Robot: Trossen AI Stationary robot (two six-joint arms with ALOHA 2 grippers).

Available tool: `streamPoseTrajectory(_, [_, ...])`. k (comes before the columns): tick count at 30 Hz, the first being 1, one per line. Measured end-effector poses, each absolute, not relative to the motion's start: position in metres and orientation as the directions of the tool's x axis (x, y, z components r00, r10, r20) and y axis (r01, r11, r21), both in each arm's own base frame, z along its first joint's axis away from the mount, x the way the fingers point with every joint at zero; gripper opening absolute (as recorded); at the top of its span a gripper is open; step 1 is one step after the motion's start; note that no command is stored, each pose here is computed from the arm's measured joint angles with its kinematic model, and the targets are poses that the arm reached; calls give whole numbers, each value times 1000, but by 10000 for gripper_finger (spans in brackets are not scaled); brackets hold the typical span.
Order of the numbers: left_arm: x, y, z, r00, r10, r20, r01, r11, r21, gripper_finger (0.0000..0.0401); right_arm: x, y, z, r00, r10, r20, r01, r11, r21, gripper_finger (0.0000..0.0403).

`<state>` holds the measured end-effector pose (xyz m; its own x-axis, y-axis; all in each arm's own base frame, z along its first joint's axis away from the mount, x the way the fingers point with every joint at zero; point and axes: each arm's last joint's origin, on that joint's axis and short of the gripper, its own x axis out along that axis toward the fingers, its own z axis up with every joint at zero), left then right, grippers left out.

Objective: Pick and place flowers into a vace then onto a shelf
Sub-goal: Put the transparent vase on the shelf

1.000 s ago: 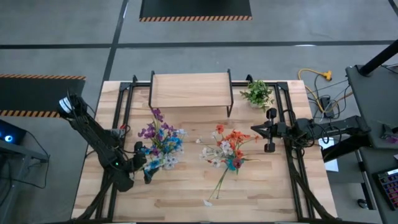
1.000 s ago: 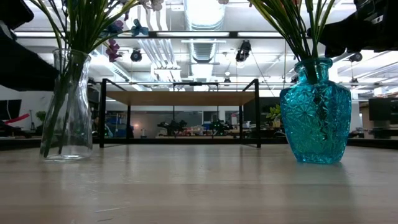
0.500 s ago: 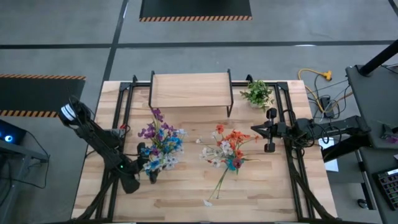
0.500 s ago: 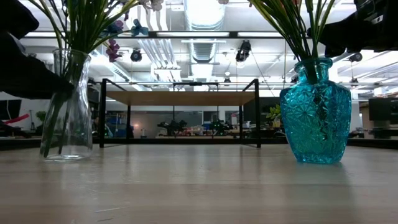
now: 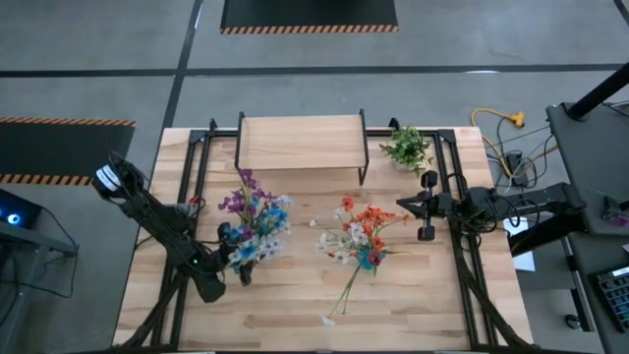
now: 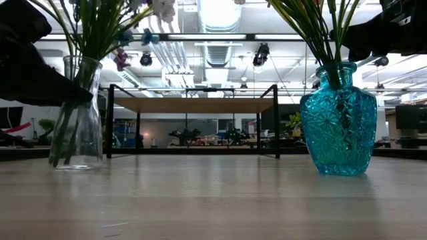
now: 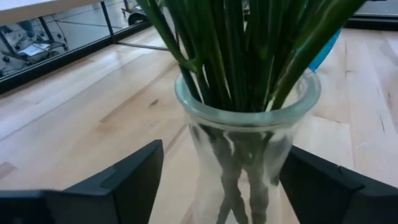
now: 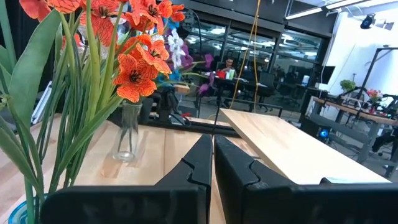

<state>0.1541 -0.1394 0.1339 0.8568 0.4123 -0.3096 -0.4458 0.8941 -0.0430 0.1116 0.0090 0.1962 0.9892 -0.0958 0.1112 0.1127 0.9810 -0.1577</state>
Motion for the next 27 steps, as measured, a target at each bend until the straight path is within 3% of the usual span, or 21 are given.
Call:
streamPoseTrajectory(16, [155,-137,135,849,452,-274,-478,878,-34,157,112,9,196,989,-96,111,113,981,-156,9])
streamPoseTrajectory(27, [169,-139,168,845,494,-207,-511,859,-34,157,112,9,196,989,-96,111,113,981,-155,9])
